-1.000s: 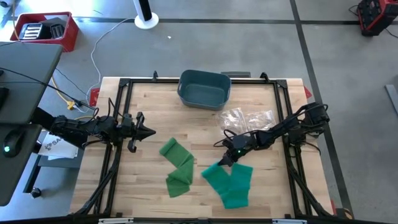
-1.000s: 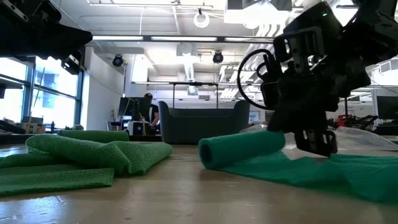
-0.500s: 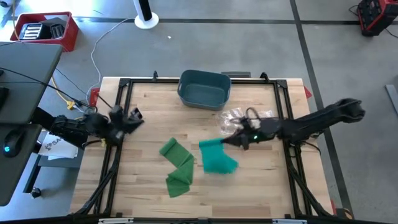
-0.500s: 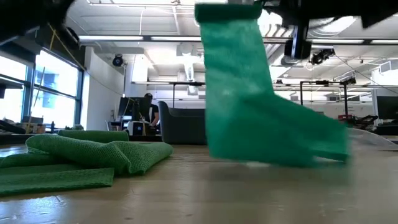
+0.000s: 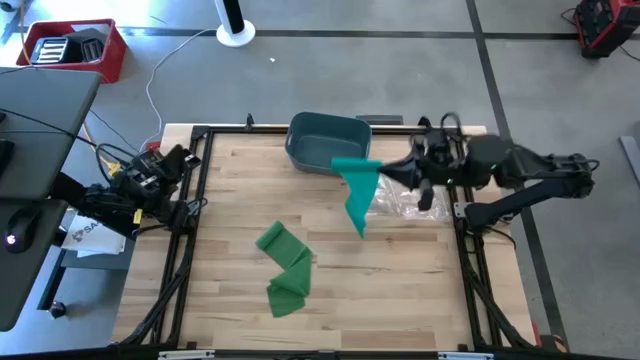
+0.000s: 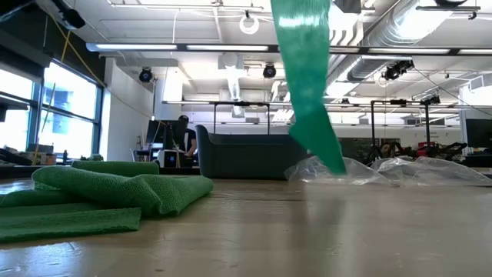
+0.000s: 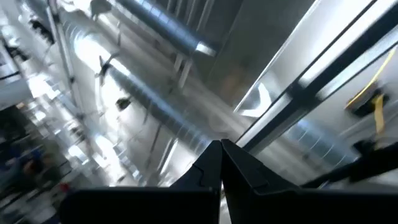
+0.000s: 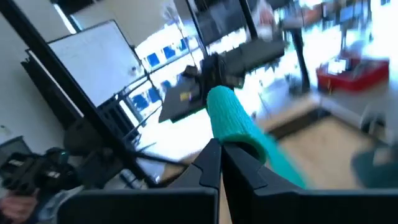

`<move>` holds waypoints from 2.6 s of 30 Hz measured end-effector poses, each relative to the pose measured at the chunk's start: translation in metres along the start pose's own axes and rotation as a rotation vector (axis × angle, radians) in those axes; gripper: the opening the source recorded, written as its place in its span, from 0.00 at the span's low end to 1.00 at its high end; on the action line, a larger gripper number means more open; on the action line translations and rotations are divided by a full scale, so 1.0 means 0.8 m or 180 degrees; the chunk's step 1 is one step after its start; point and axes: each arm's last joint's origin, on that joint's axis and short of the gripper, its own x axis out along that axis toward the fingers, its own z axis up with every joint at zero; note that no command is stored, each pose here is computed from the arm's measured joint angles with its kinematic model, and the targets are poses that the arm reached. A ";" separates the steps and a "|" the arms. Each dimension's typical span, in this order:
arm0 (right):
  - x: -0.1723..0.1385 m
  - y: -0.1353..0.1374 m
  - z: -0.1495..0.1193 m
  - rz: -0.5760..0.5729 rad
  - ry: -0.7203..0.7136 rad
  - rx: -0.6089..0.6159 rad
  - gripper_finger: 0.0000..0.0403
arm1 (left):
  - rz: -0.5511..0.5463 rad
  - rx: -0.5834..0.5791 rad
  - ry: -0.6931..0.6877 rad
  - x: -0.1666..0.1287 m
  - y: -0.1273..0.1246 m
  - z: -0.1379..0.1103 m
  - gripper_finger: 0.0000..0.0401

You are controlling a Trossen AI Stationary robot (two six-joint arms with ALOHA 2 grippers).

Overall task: Roll bandage
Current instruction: Roll the blue bandage

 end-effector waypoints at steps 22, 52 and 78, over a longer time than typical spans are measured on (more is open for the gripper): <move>-0.009 0.039 0.123 -0.0457 -0.0427 -0.0808 0.00 | 0.0090 0.1817 0.1415 0.269 -0.125 -0.061 0.00; 0.019 0.057 0.120 0.0546 -0.0415 -0.1081 0.00 | -0.0161 0.2099 0.2290 0.377 -0.165 -0.108 0.19; 0.022 0.045 0.117 0.0532 -0.0202 -0.1080 0.00 | 0.0139 0.1809 0.2548 0.388 -0.135 -0.162 0.32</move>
